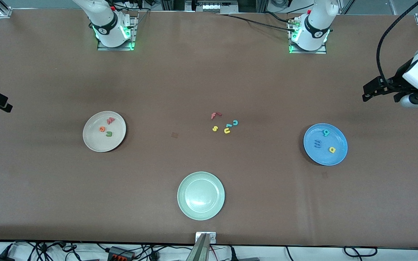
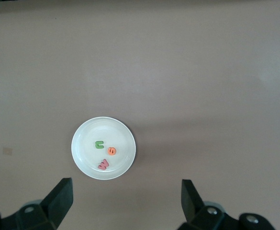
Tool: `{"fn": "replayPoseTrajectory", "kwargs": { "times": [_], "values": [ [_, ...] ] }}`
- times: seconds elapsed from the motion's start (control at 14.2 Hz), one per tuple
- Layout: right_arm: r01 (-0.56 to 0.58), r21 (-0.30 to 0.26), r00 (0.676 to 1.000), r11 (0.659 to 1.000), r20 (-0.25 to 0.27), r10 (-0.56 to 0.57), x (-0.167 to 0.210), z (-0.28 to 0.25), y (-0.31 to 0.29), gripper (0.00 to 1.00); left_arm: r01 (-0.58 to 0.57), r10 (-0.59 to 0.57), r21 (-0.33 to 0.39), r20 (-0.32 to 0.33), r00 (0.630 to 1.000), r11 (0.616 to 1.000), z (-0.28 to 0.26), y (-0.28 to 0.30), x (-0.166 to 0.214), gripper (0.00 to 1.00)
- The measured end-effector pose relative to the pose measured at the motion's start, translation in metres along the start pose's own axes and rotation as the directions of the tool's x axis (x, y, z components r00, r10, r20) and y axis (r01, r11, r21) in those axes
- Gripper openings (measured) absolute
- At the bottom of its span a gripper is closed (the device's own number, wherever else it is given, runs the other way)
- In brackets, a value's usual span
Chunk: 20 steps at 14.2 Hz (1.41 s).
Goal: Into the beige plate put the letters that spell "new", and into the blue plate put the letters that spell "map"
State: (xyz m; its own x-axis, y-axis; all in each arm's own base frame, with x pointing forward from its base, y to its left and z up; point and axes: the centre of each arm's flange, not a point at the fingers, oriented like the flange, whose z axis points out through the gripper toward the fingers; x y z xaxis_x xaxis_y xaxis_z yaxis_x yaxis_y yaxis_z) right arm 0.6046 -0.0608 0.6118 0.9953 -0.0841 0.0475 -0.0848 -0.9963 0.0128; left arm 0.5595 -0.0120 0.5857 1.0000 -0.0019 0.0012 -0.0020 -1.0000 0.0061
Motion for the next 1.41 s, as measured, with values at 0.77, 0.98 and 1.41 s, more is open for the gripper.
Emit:
{"fn": "replayPoseTrajectory", "kwargs": {
  "times": [0.77,0.98,1.41],
  "values": [
    [0.009,-0.013,0.998,1.0,0.067,-0.009,-0.075,0.024,0.005,1.0,-0.001,0.001,0.0,0.002,1.0,1.0,0.0,0.0,0.0,1.0],
    [0.014,-0.017,0.998,1.0,0.058,-0.013,-0.094,0.028,0.004,1.0,-0.001,0.001,0.0,0.002,1.0,1.0,0.0,0.0,0.0,1.0],
    [0.017,-0.017,0.998,1.0,0.057,-0.016,-0.098,0.027,0.003,1.0,-0.002,0.002,0.0,0.003,1.0,1.0,0.0,0.001,-0.001,1.0]
  ]
}}
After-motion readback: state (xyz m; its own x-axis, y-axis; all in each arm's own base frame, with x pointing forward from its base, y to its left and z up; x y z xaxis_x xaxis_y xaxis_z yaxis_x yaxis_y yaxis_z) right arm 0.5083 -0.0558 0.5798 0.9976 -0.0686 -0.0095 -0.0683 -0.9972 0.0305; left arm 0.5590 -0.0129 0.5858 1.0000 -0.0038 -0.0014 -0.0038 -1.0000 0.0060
